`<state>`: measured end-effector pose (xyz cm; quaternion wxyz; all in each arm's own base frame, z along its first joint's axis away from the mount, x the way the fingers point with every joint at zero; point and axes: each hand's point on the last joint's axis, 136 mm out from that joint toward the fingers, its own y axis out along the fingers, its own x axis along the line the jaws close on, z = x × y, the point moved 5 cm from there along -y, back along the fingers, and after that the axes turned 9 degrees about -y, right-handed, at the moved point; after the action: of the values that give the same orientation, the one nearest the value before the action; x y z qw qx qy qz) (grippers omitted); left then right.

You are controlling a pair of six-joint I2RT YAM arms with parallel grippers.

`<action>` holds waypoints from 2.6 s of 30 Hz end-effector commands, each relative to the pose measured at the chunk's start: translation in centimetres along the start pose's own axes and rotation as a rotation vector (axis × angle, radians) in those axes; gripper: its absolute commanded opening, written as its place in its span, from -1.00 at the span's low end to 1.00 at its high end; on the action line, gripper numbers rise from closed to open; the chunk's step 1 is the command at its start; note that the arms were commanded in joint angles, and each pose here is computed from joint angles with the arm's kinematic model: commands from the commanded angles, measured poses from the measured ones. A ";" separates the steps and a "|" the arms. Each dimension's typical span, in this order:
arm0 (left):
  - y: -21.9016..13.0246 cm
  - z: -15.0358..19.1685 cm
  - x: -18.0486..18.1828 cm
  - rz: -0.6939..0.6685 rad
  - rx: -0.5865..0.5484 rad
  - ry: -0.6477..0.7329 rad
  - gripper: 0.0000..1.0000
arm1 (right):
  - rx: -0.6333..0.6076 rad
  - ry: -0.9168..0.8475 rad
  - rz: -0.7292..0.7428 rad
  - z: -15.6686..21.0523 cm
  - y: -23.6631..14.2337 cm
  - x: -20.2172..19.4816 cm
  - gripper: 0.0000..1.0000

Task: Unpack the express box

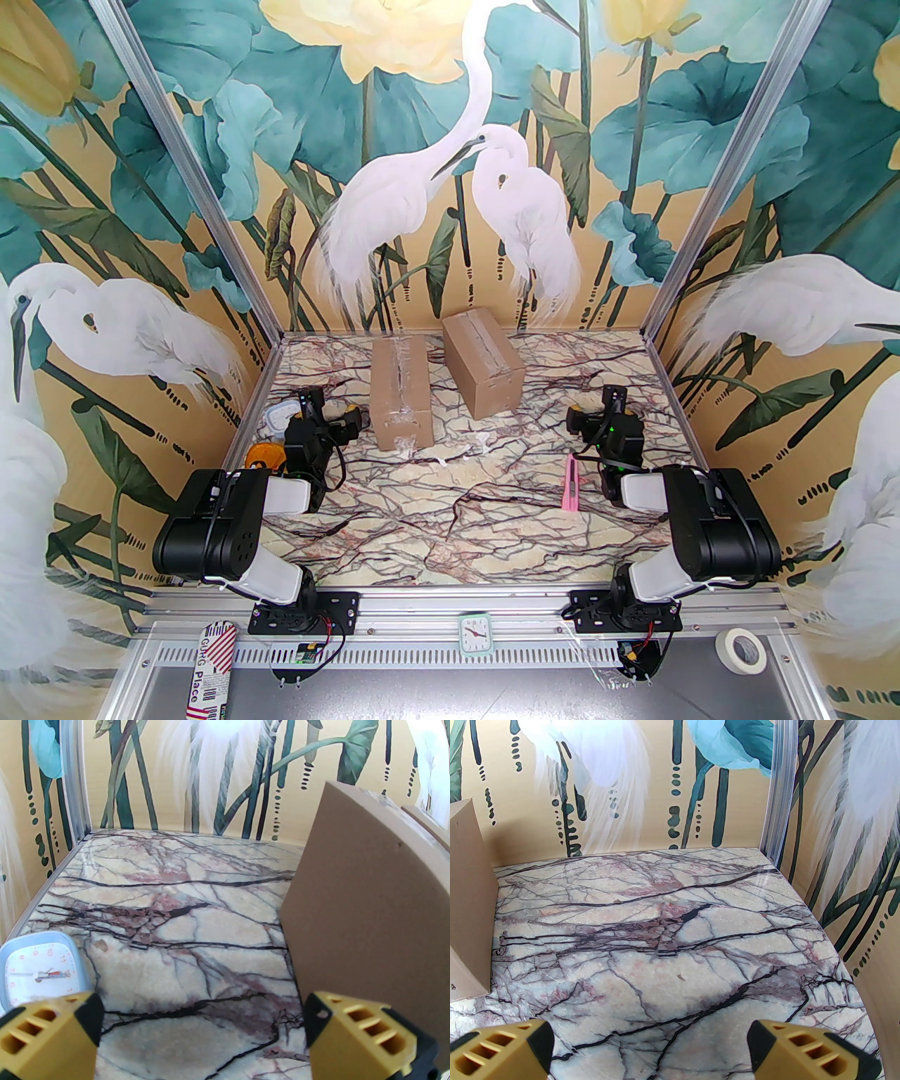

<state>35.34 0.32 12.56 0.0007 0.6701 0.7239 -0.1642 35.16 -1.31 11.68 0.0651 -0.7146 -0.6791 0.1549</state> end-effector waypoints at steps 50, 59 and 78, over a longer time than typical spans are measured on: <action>-8.5 -9.0 -8.2 0.364 0.546 -0.347 0.99 | 0.993 0.332 -0.012 4.0 -11.4 5.9 0.55; -8.7 -8.9 -8.4 0.371 0.540 -0.333 0.99 | 1.074 0.323 0.002 6.9 -11.7 6.7 0.42; -9.0 -8.6 -8.8 0.377 0.542 -0.311 0.99 | 1.122 0.268 0.004 8.9 -10.1 7.8 0.20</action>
<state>29.88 -6.45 24.17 -0.0343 0.7269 0.5097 -0.4589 22.03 5.47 5.90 0.5228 -0.5844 -0.4669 0.4090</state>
